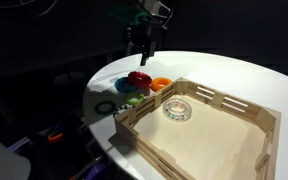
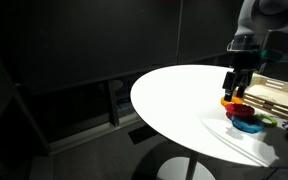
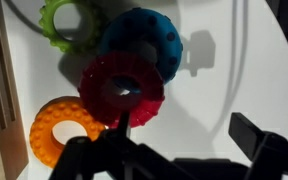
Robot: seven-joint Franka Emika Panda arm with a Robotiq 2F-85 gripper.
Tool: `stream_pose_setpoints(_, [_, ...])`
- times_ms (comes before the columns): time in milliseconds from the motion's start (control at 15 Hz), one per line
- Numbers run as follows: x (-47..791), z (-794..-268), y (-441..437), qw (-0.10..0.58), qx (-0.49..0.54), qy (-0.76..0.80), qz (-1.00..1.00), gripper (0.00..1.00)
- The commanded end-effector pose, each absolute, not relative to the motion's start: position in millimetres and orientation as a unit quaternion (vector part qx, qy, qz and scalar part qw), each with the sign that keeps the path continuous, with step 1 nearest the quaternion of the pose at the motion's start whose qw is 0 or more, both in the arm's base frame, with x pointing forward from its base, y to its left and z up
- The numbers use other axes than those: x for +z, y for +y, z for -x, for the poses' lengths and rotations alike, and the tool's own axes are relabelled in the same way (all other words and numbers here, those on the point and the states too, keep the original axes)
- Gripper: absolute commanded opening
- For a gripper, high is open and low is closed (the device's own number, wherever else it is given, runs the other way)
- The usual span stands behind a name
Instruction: Put the red ring onto the tray
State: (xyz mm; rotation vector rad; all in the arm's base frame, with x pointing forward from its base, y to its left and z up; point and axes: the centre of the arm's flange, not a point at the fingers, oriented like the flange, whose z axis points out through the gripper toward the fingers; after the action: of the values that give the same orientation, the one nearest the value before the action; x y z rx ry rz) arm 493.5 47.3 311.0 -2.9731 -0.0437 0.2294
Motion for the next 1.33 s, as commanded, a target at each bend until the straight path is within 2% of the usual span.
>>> stream_pose_setpoints(0, [294,-498,49,0.072,0.087,-0.012,0.994,1.0])
stream_pose_setpoints(467, [268,-496,48,0.069,0.119,-0.009,0.99,1.0])
stream_pose_setpoints(533, [265,-496,48,0.069,0.123,-0.009,0.99,0.75])
stream_pose_setpoints(600, [264,-496,47,0.069,0.125,-0.008,0.99,0.74])
stream_pose_setpoints(1133, [287,-495,43,0.085,0.106,-0.012,0.991,0.09])
stream_pose_setpoints(1267, [298,-494,41,0.091,0.096,-0.014,0.991,0.1])
